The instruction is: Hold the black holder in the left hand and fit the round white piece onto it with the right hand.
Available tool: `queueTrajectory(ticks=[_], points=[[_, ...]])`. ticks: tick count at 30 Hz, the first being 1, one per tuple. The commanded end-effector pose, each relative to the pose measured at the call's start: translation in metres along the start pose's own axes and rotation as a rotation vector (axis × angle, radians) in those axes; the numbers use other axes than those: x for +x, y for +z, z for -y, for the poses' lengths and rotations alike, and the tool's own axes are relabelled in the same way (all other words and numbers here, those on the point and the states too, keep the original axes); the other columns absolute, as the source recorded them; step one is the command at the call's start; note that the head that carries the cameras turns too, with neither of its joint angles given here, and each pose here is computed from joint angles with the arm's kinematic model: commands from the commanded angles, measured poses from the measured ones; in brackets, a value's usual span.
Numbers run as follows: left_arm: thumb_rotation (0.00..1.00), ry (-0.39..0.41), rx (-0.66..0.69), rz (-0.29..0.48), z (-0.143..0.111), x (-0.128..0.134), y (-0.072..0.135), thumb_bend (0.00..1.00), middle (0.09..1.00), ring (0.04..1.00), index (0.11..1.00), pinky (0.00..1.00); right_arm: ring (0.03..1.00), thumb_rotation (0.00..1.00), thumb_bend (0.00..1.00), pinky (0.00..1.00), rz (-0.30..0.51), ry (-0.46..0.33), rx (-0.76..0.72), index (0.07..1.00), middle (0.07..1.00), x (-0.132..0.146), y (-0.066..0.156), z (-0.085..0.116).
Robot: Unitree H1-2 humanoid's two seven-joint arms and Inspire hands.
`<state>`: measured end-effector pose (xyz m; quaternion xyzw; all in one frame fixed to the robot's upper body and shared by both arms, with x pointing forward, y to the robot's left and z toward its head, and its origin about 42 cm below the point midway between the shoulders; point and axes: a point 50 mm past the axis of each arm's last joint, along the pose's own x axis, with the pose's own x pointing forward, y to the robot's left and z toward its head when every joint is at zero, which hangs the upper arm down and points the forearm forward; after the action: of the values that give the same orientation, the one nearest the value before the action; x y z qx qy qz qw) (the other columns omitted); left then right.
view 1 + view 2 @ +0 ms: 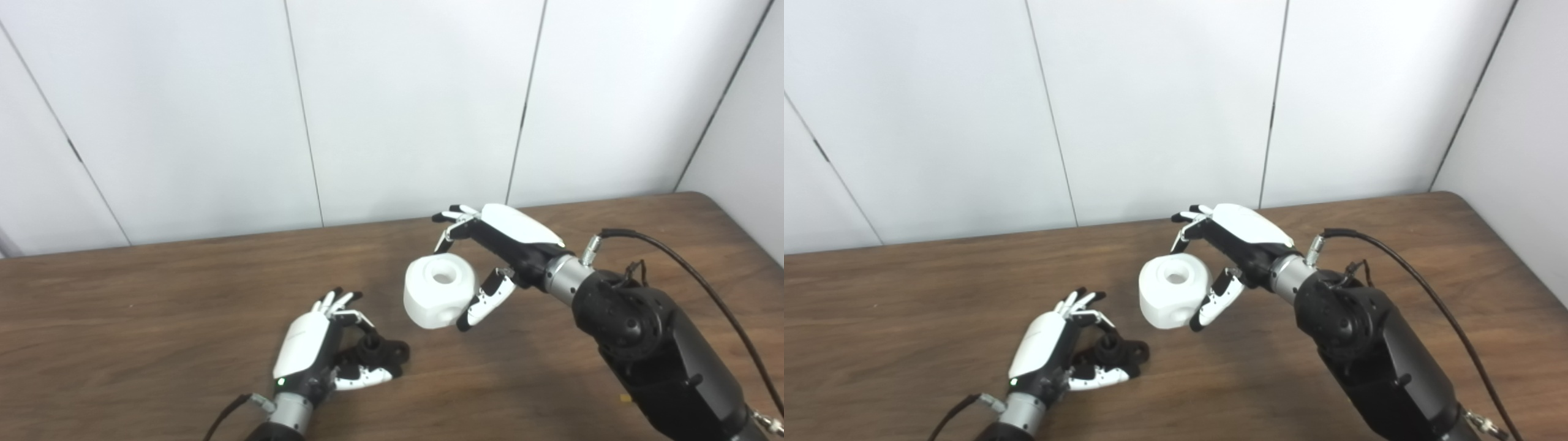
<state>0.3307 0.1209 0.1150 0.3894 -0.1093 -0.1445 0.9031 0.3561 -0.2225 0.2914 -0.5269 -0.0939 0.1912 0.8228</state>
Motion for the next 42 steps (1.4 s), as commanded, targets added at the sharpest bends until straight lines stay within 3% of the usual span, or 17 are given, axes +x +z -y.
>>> queueTrajectory(ticks=[1,13,42], points=[[0.04,-0.044,-0.015,-0.046,0.020,-0.017,-0.006,0.52,0.909,1.000,0.479,1.00,0.993,0.13,0.51,0.97,0.067,-0.047,-0.024,0.476,0.925,-0.002,0.015,0.011],[0.04,-0.044,-0.025,-0.039,0.016,-0.030,0.001,0.52,0.908,1.000,0.479,1.00,0.986,0.13,0.52,0.98,0.077,-0.014,-0.005,0.477,0.927,0.000,0.020,-0.018],[0.04,-0.045,-0.019,-0.033,0.014,-0.032,0.010,0.52,0.904,1.000,0.478,1.00,0.981,0.12,0.52,0.95,0.088,0.035,0.051,0.477,0.918,0.000,0.027,-0.054]])
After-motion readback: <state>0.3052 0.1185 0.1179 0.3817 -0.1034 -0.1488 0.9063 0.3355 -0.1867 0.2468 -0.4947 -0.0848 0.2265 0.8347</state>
